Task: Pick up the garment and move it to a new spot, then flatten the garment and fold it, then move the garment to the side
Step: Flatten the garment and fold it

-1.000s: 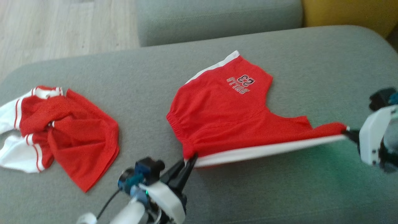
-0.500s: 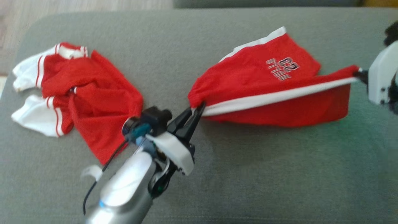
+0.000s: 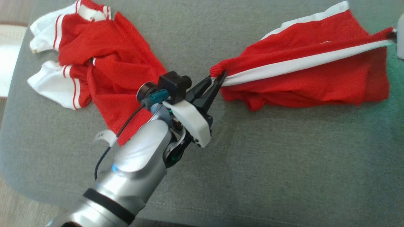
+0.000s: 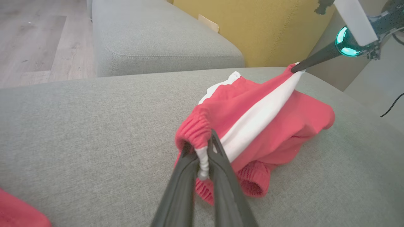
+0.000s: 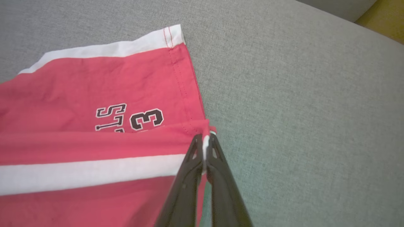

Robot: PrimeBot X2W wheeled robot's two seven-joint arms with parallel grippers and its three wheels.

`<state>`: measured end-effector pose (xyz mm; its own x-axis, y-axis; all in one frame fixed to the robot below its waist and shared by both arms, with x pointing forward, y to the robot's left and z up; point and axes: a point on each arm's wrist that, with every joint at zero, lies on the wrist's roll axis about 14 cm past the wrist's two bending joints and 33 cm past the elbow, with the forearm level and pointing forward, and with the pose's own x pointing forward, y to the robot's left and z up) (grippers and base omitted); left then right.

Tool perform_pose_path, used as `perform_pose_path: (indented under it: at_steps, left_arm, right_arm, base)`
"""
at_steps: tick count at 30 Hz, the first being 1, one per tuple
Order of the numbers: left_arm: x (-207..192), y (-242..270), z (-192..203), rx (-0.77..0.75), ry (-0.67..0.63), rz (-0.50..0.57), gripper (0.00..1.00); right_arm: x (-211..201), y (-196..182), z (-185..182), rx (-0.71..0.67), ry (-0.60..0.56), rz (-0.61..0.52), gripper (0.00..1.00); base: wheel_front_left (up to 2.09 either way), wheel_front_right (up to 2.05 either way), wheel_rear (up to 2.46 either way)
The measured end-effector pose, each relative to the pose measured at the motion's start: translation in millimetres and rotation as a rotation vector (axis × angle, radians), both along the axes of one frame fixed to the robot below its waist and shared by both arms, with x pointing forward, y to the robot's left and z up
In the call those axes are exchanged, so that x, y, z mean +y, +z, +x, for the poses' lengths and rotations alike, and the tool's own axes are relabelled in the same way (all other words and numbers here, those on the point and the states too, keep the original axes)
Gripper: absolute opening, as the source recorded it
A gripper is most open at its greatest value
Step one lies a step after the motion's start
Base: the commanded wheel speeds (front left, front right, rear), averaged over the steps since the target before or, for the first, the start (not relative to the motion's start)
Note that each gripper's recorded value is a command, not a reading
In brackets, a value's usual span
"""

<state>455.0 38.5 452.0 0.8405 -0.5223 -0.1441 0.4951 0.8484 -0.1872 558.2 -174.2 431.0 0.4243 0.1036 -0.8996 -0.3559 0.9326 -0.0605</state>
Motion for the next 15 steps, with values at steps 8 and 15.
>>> perform_pose_path:
  at_steps: [8,15]
  left_arm:
    - [-1,-8,11,0.037,-0.007,-0.026,0.00]
    - [0,-11,17,0.054,0.002,-0.033,0.00]
  right_arm:
    - [24,-18,27,0.012,0.031,-0.002,0.00]
    - [44,-27,43,-0.018,0.074,0.013,0.00]
  base:
    - [0.00,0.00,0.00]
    - [0.00,0.00,0.00]
